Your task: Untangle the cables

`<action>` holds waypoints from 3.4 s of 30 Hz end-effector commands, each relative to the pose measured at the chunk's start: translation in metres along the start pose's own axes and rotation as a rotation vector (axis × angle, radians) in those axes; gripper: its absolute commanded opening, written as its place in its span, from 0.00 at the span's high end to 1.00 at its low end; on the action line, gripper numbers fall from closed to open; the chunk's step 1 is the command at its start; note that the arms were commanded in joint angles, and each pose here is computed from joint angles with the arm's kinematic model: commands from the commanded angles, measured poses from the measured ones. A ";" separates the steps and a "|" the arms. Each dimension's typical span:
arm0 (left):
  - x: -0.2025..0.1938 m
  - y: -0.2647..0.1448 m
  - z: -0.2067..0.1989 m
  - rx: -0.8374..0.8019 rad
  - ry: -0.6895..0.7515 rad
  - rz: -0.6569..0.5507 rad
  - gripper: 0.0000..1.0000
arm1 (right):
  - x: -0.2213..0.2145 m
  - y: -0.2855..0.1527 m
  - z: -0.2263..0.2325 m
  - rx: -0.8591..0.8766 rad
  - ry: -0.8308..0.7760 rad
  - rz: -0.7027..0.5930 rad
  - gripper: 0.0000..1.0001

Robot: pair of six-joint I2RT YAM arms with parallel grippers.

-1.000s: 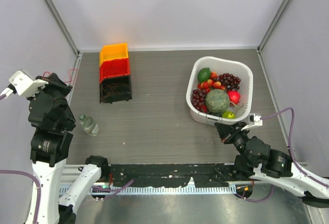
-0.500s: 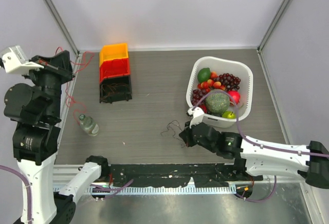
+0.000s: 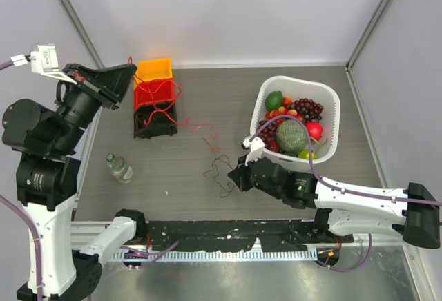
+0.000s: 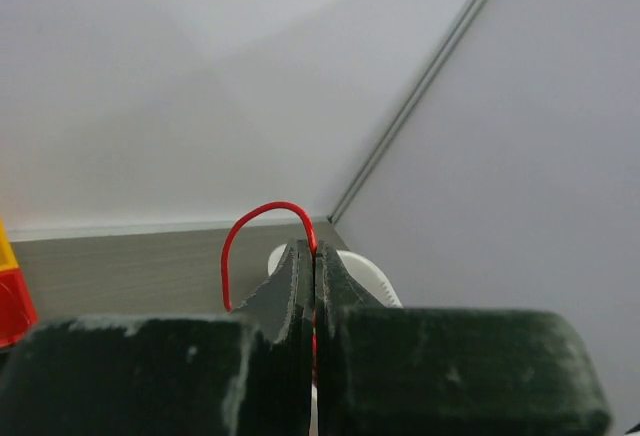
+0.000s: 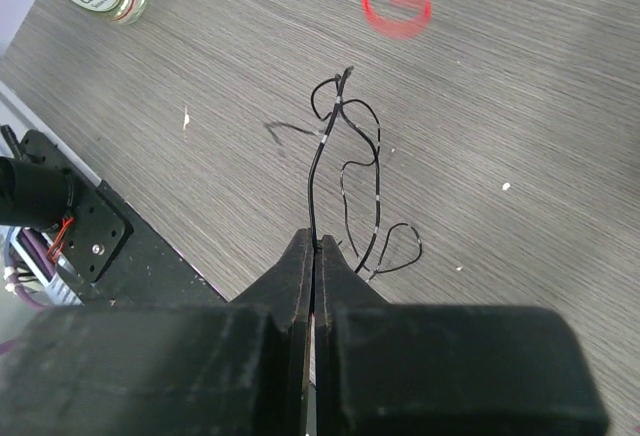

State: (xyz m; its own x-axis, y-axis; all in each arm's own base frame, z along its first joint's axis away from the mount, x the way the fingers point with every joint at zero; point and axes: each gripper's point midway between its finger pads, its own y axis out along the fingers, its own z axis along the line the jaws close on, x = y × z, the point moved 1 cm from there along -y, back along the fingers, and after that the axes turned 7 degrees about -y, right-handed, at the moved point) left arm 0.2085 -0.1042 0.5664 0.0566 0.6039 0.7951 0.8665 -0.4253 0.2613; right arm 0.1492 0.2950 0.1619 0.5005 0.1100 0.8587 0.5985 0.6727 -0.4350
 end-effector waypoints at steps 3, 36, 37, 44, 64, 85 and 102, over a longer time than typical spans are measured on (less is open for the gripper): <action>-0.038 0.019 0.015 -0.020 -0.094 0.124 1.00 | -0.002 -0.008 -0.015 -0.065 0.044 -0.032 0.99; -0.375 -0.043 0.199 0.586 0.027 0.887 1.00 | 0.044 -0.082 -0.024 0.057 0.039 -0.299 0.99; -0.383 -0.045 0.204 0.602 0.033 0.910 0.98 | 0.044 -0.083 -0.025 0.055 0.043 -0.302 0.99; -0.409 -0.035 0.210 0.568 0.027 0.967 0.86 | 0.039 -0.081 -0.025 0.057 0.054 -0.289 0.99; -0.470 -0.048 0.232 0.814 0.263 1.108 0.11 | 0.028 -0.077 -0.029 0.048 0.067 -0.278 0.99; -0.428 0.001 0.200 0.677 0.308 0.978 1.00 | 0.024 -0.086 -0.039 0.023 0.082 -0.277 0.99; -0.158 0.141 0.183 0.411 -0.153 0.221 1.00 | 0.024 -0.076 -0.033 0.025 0.062 -0.258 0.99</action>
State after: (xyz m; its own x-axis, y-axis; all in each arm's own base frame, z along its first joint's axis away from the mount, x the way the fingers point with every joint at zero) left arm 0.3847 -0.1465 0.3090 0.4316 0.5280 0.7314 0.9020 -0.2398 -0.3591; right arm 0.1328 0.2178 0.1891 0.3950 -0.0548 0.9171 0.6820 0.6863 -0.2527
